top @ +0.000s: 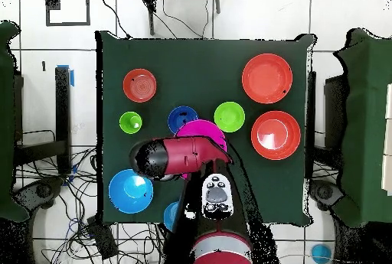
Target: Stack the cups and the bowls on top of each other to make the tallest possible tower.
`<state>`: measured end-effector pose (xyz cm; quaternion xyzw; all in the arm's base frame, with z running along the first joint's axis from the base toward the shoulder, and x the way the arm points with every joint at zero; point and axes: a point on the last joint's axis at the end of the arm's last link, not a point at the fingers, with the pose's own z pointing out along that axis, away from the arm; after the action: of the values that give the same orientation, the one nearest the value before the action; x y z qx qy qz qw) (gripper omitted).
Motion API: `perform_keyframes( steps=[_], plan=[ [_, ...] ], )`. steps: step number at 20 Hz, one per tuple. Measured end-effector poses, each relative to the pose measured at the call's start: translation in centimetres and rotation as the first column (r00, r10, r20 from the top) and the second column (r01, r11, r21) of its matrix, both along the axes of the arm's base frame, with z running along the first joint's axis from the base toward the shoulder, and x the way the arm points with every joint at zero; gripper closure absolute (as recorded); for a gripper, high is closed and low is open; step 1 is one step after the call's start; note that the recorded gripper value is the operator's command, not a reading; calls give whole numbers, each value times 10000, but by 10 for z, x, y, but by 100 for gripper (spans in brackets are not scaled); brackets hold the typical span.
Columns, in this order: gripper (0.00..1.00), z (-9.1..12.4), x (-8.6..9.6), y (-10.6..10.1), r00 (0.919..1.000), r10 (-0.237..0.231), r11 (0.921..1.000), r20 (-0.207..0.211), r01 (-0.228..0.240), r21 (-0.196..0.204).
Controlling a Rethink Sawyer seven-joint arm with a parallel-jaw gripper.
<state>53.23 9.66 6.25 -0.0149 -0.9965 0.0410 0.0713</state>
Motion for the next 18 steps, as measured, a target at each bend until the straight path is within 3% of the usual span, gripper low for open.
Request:
perform_keyframes(
  steps=[11, 18],
  plan=[
    [100, -45, -2, -4, 9999, -30, 10000, -141, 30, 20],
    [100, -49, 14, -14, 9999, -110, 9998, 101, 112, -167]
  ],
)
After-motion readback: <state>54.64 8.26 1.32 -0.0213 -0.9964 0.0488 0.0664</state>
